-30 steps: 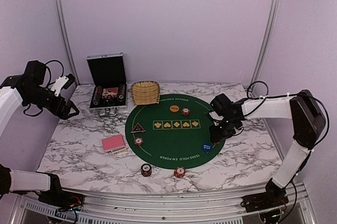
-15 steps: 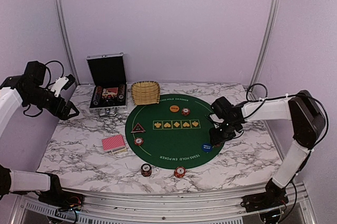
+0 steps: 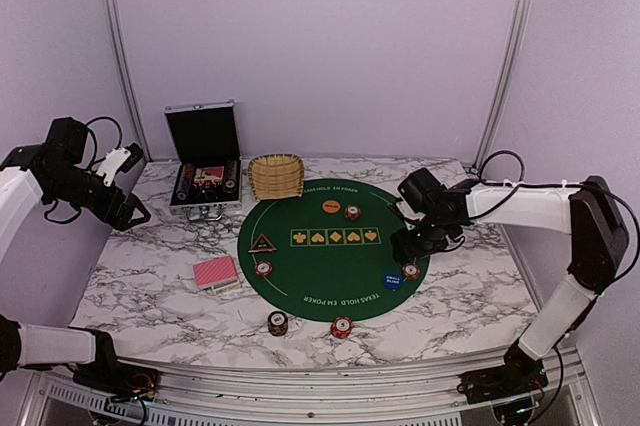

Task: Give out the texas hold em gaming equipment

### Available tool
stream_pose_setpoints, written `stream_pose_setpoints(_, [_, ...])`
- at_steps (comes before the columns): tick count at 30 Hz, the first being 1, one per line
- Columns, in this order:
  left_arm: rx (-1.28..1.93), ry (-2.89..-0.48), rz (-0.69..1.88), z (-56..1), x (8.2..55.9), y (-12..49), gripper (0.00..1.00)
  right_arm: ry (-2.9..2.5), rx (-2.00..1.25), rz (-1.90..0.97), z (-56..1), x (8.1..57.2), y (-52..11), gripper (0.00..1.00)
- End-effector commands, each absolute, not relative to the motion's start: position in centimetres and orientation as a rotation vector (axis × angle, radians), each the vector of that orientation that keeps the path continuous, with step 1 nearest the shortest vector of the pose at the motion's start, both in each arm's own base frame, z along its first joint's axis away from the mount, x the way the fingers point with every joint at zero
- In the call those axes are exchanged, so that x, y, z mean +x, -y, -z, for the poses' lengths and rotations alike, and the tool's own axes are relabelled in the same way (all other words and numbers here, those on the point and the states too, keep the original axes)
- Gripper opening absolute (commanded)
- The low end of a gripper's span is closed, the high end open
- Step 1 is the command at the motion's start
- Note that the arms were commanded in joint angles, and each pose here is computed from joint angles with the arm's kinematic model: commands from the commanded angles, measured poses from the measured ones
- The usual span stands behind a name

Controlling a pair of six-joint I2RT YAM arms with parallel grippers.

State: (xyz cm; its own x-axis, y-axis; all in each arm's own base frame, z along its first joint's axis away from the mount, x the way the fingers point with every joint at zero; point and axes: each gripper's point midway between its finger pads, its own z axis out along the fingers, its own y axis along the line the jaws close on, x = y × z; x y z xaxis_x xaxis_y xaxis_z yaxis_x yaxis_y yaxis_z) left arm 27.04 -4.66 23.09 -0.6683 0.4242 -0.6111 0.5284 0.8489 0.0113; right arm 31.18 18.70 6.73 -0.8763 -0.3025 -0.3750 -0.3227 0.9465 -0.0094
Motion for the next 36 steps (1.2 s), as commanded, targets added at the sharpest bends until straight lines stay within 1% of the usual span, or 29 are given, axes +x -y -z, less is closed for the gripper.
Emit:
stream_pose_setpoints(1, [0.709,-2.415,0.255,-22.9,26.1,5.1,0.99,-2.536,-0.623,-0.21,-13.9,30.4,-26.0,0.74])
stream_pose_setpoints(4, [0.706,-2.415,0.259,-22.9,26.2,5.1,0.99,-2.467,-0.813,-0.287,-15.5,27.6,-31.7,0.81])
stream_pose_setpoints(6, [0.704,-2.419,0.258,-22.8,26.1,5.1,0.99,-2.435,-0.96,-0.323,-15.6,25.1,-35.2,0.85])
stream_pose_setpoints(7, [0.701,-2.419,0.257,-22.8,26.1,5.0,0.99,-2.422,-1.045,-0.335,-15.2,23.5,-37.2,0.86])
stream_pose_setpoints(10, [0.7,-2.419,0.252,-22.9,26.1,5.0,0.99,-2.38,-1.195,-0.397,-14.7,20.7,-41.2,0.87])
stream_pose_setpoints(15, [0.698,-2.409,0.24,-23.2,26.1,4.9,0.99,-2.337,-1.384,-0.512,-13.1,17.0,-45.8,0.88])
stream_pose_setpoints(18, [0.697,-2.406,0.235,-23.3,26.1,4.9,0.99,-2.325,-1.451,-0.511,-11.9,16.1,-47.5,0.89])
stream_pose_setpoints(22, [0.699,-2.401,0.239,-23.4,26.1,4.9,0.99,-2.352,-1.487,-0.461,-9.5,16.0,-48.0,0.88])
stream_pose_setpoints(29, [0.7,-2.4,0.23,-23.4,26.0,4.9,0.99,-2.361,-1.504,-0.463,-8.6,15.8,-48.1,0.85])
stream_pose_setpoints(36, [0.698,-2.403,0.232,-23.4,26.0,4.9,0.99,-2.384,-1.552,-0.473,-7.2,14.8,-48.0,0.7])
